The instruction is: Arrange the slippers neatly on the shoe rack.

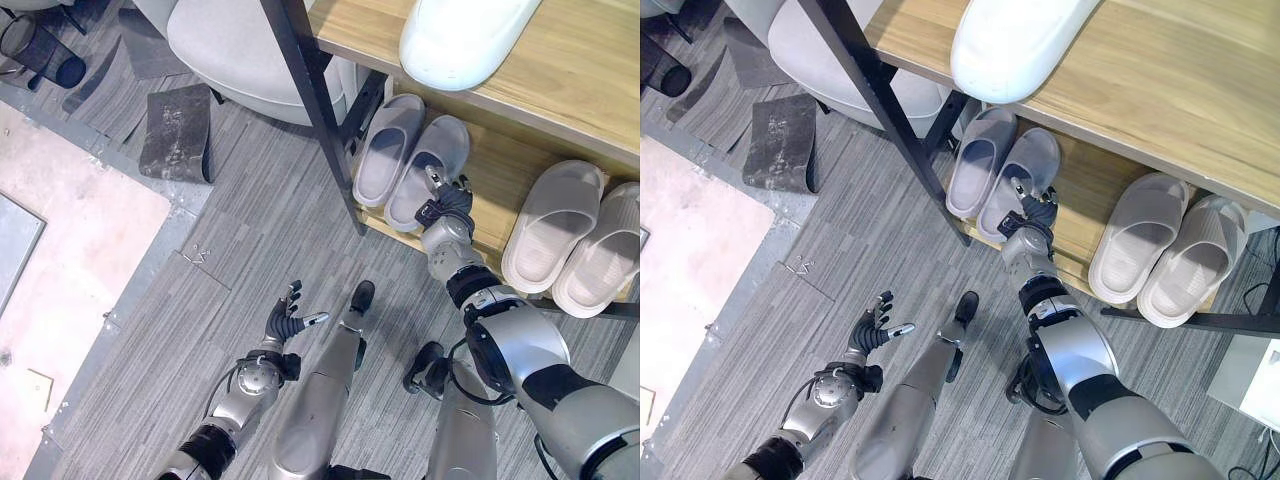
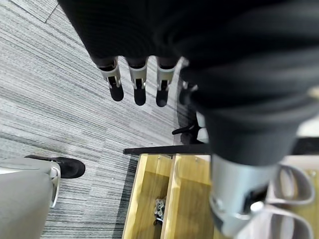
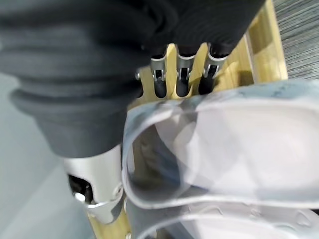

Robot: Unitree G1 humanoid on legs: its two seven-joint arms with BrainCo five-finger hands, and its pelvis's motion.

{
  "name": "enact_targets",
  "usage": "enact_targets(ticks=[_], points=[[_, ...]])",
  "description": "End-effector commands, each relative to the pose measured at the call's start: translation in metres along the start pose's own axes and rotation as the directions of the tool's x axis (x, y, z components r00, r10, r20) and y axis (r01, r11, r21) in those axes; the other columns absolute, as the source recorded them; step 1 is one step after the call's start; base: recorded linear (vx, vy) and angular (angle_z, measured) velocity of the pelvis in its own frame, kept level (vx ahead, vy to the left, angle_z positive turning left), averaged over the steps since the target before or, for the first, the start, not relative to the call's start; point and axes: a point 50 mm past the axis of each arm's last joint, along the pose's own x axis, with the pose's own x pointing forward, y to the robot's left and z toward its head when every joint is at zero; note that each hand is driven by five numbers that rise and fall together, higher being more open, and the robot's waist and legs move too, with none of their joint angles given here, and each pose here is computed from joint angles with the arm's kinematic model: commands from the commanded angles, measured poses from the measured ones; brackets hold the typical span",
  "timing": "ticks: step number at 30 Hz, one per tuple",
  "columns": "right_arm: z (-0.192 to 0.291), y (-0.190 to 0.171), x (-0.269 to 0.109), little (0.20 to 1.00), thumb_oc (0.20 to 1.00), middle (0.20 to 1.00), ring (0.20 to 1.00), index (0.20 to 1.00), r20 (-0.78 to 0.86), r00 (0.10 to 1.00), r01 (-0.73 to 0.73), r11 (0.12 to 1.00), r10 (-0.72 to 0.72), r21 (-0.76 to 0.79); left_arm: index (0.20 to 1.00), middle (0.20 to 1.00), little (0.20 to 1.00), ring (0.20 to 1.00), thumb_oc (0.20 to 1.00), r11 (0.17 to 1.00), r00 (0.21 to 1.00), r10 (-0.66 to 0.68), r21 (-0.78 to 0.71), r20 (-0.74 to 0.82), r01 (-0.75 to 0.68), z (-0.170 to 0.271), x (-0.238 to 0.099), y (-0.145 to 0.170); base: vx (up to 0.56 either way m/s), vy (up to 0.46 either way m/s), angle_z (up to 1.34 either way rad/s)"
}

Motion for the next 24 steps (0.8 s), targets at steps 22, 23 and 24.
enact_targets(ticks=[22, 23, 24], points=[[-0.005, -0.063, 0.011, 1.0, 1.0, 1.0, 1.0, 1.0, 0.154, 0.984, 0.048, 0.713, 0.085, -0.699, 1.0, 1.0, 1.0, 1.0, 1.0, 1.0, 0.999, -0.005, 0.005, -0.043, 0.005, -0.013, -0.005, 0.008, 0.02, -0.004, 0.01], [-0.016, -0.069, 0.007, 1.0, 1.0, 1.0, 1.0, 1.0, 0.126, 0.988, 0.023, 0.715, 0.092, -0.699, 1.0, 1.0, 1.0, 1.0, 1.0, 1.0, 0.999, 0.0, 0.003, -0.053, 0.0, -0.015, -0.007, 0.011, 0.11, -0.019, -0.14], [-0.017, -0.069, 0.007, 1.0, 1.0, 1.0, 1.0, 1.0, 0.125, 0.988, 0.022, 0.714, 0.091, -0.699, 1.0, 1.0, 1.0, 1.0, 1.0, 1.0, 0.999, 0.0, 0.004, -0.054, 0.0, -0.015, -0.008, 0.011, 0.09, -0.011, -0.16]])
